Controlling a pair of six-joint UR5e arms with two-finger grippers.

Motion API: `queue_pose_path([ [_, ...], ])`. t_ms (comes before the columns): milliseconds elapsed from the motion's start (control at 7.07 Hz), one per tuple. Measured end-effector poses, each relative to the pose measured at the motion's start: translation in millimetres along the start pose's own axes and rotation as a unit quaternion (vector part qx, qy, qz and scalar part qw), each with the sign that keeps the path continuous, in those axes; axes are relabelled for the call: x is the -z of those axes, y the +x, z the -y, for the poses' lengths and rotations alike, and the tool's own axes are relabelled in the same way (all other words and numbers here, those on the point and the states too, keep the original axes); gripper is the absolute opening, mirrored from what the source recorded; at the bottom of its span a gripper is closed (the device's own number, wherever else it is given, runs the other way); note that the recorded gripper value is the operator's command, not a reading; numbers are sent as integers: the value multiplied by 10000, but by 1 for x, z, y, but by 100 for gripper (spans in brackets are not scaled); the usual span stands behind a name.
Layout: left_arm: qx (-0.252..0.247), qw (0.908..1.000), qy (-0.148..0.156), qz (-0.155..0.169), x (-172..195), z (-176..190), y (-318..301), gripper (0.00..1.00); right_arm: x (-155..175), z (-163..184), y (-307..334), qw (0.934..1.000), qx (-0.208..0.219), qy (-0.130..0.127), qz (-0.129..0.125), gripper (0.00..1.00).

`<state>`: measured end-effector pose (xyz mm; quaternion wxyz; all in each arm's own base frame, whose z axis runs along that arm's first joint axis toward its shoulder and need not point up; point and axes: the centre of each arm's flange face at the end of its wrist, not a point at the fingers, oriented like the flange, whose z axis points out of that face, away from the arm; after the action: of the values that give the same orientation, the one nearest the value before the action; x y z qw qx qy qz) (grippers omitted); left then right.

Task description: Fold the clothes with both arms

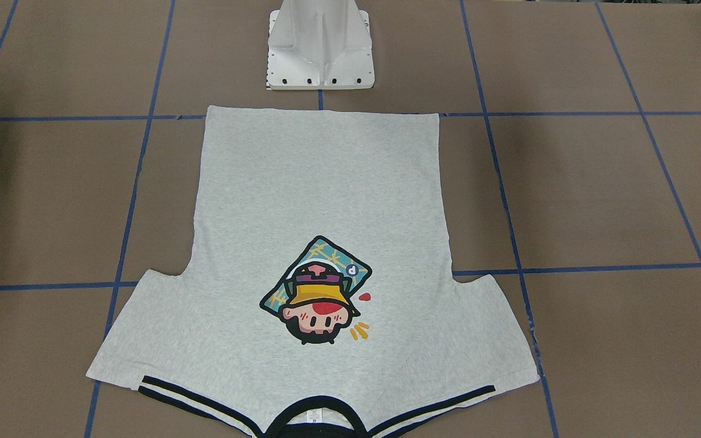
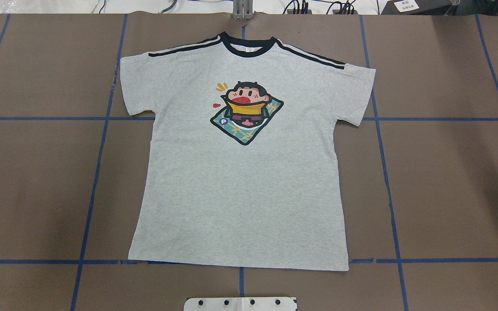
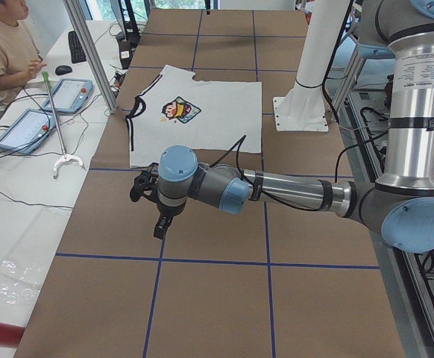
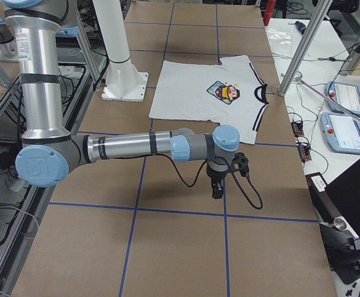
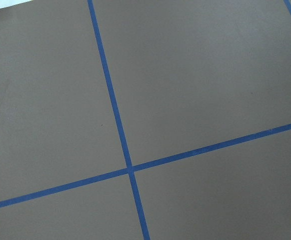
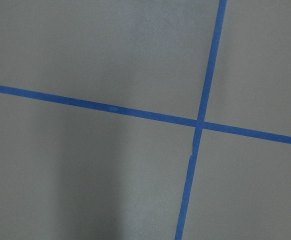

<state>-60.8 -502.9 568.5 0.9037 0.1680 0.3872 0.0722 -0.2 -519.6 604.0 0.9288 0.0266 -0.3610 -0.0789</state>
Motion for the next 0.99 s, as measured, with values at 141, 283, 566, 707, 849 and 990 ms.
queue_pose_path([
  [141,-4,10000,2,-10,0,0,1,100,-3,0,-1,10000,8,-26,-3,100],
  [283,-13,10000,13,-44,1,1,2,100,-6,1,-4,10000,25,-59,-4,100],
  [566,-35,10000,36,-79,3,0,5,100,-12,1,-10,9999,64,-114,1,100],
  [707,-32,9999,38,-102,3,-4,4,100,-13,2,-13,9999,102,-105,2,100],
  [849,-31,9999,41,-147,3,-6,4,100,-19,5,-19,9997,236,-82,6,100],
  [990,-34,9998,47,-165,3,-6,4,100,-32,6,-27,9989,474,-10,26,100],
])
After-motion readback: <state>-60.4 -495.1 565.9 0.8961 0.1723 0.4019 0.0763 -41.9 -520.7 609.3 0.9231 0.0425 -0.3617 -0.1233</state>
